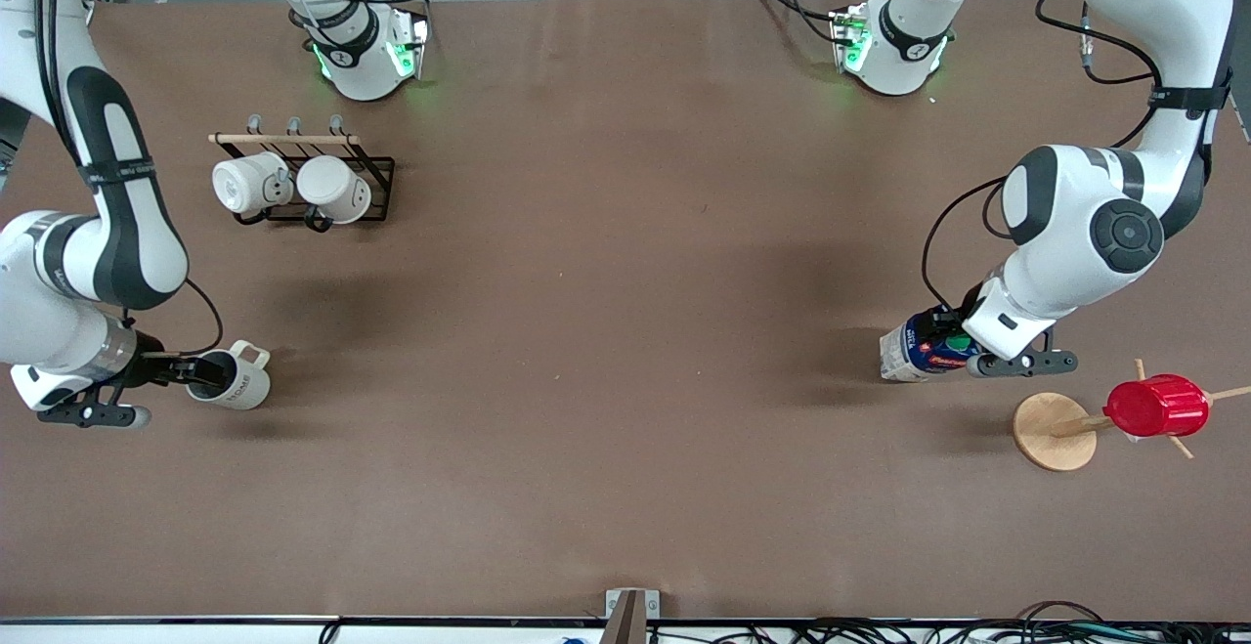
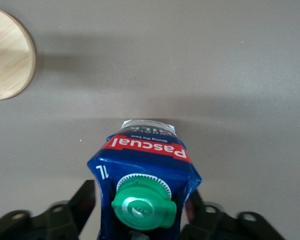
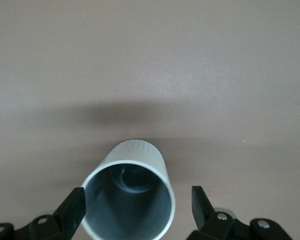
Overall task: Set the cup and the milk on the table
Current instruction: 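Close the right gripper on the cup while the left gripper grasps the carton, then carry the cup and the carton toward each other at table center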
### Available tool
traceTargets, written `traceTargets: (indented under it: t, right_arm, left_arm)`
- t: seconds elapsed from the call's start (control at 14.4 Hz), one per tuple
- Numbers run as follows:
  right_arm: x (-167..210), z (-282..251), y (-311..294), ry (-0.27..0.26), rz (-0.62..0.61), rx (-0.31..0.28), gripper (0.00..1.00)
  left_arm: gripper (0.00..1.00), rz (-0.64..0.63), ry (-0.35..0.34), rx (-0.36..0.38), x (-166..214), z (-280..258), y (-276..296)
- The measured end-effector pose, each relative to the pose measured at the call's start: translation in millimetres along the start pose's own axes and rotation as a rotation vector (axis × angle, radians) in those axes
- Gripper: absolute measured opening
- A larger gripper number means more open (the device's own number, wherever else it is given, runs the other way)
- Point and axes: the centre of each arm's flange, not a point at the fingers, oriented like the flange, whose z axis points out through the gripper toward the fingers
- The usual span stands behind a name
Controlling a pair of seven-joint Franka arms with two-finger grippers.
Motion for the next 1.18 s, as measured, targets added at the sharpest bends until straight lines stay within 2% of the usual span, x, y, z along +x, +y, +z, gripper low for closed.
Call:
traceTargets:
  t: [0.14, 0.21, 0.48, 0.62, 0.9, 1.04, 1.11, 1.18]
  right_arm:
    - [-1.2, 6.4, 6.7, -0.008, -0.005, 0.002, 0.94]
    - [-2.0, 9.1, 9.7, -0.012, -0.006, 0.003, 0.93]
    - [-4.7, 20.6, 15.8, -0.029, -0.001, 0.007, 0.89]
    - [-5.2, 24.3, 15.1, -0.035, -0.010, 0.009, 0.75]
    - [-7.6, 36.0, 20.8, -0.046, -0.035, 0.014, 0.29]
    - [-8.1, 37.9, 22.5, -0.048, -0.048, 0.015, 0.09]
    - [-7.7, 37.7, 20.7, -0.048, -0.051, 0.017, 0.04]
    - [-6.8, 37.2, 16.9, -0.047, -0.057, 0.020, 0.04]
  left_arm:
    - [0.51, 0.002, 0.000, -0.001, 0.1, -0.3, 1.1]
    - [0.47, 0.003, 0.001, -0.001, 0.3, -1.1, 2.0]
    - [0.45, 0.010, 0.001, -0.002, 0.1, -2.5, 4.7]
    - [0.44, 0.019, 0.000, 0.001, 0.1, -3.9, 7.4]
    - [0.44, 0.040, 0.000, 0.003, -0.4, -5.5, 16.5]
    - [0.43, 0.044, 0.000, 0.003, 1.3, -10.1, 19.4]
    - [0.43, 0.048, -0.008, 0.003, 1.8, -13.0, 22.4]
    - [0.43, 0.055, -0.022, 0.003, 1.9, -16.8, 27.4]
